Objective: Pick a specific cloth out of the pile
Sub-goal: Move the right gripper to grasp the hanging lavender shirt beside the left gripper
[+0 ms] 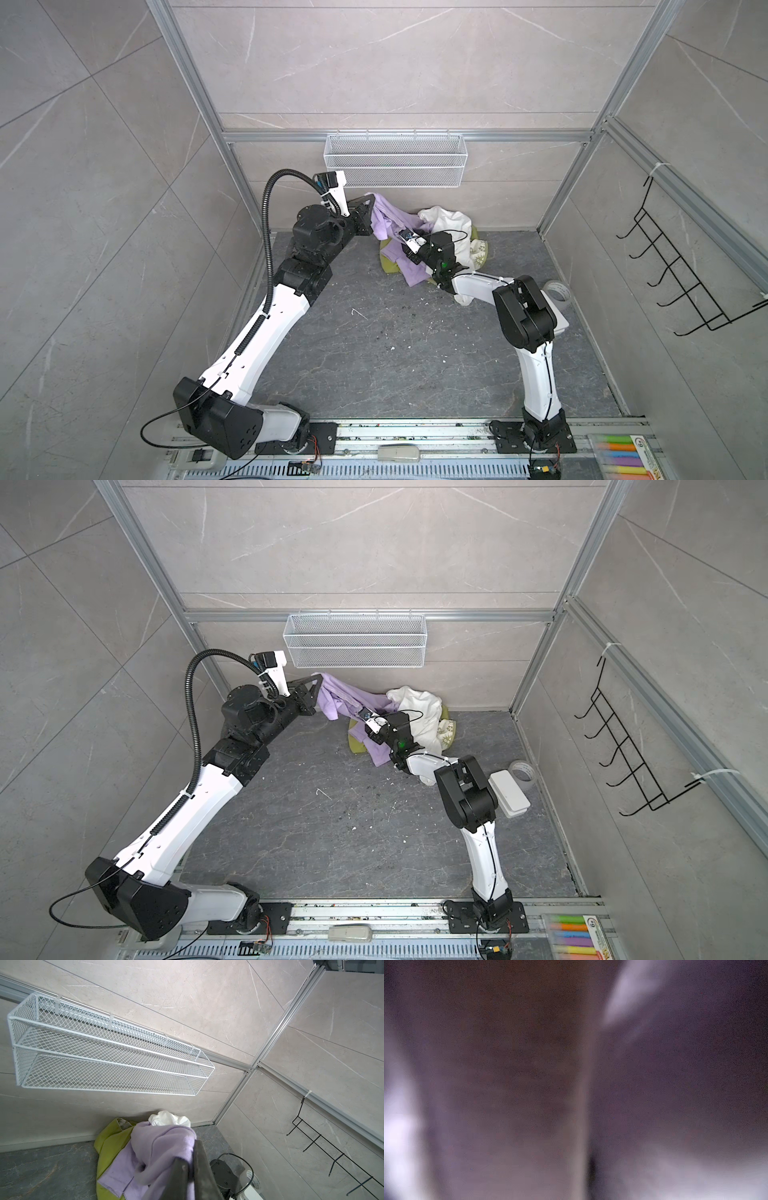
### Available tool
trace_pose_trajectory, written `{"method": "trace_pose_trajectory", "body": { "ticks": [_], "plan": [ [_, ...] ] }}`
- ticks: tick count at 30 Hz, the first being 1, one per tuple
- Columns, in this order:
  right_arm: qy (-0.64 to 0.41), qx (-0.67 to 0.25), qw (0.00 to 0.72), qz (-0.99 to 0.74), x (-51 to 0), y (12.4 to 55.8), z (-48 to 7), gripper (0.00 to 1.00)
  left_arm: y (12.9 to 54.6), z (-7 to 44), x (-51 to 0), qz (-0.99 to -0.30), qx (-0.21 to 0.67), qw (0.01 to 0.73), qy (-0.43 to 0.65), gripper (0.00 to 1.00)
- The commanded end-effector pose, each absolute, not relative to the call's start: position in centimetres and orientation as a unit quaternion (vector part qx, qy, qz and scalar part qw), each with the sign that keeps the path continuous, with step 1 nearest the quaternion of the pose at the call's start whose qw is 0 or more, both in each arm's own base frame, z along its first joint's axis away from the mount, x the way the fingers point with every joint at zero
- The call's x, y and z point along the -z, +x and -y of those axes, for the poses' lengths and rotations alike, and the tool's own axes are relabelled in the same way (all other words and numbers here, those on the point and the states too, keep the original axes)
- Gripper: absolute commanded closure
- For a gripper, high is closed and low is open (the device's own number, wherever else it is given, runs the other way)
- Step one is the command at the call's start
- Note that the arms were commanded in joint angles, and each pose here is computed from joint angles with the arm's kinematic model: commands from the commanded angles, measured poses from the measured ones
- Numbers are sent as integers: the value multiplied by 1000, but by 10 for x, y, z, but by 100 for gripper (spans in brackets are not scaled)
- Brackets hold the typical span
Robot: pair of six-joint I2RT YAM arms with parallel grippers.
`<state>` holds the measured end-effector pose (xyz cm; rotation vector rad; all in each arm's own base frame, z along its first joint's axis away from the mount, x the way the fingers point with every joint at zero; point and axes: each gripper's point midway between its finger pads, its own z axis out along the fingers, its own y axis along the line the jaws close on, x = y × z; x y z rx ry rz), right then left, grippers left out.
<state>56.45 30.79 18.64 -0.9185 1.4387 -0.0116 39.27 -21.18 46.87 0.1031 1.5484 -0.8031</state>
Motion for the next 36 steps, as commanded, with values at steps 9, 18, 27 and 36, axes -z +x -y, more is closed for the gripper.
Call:
{"method": "trace_pose_trajectory", "body": {
  "ticks": [9, 18, 27, 36],
  "plan": [
    [-374, -15, 689, -620, -233, 569, -308, 99, 374, 199, -510, -625, 360, 691, 48, 100],
    [-358, -59, 714, -599, -288, 551, -309, 100, 393, 206, -474, -650, 351, 673, 42, 100],
    [-336, -93, 736, -580, -336, 539, -308, 100, 406, 210, -454, -667, 339, 662, 40, 100],
    [-318, -131, 746, -571, -370, 524, -308, 100, 411, 211, -446, -673, 333, 659, 38, 100]
  ]
}}
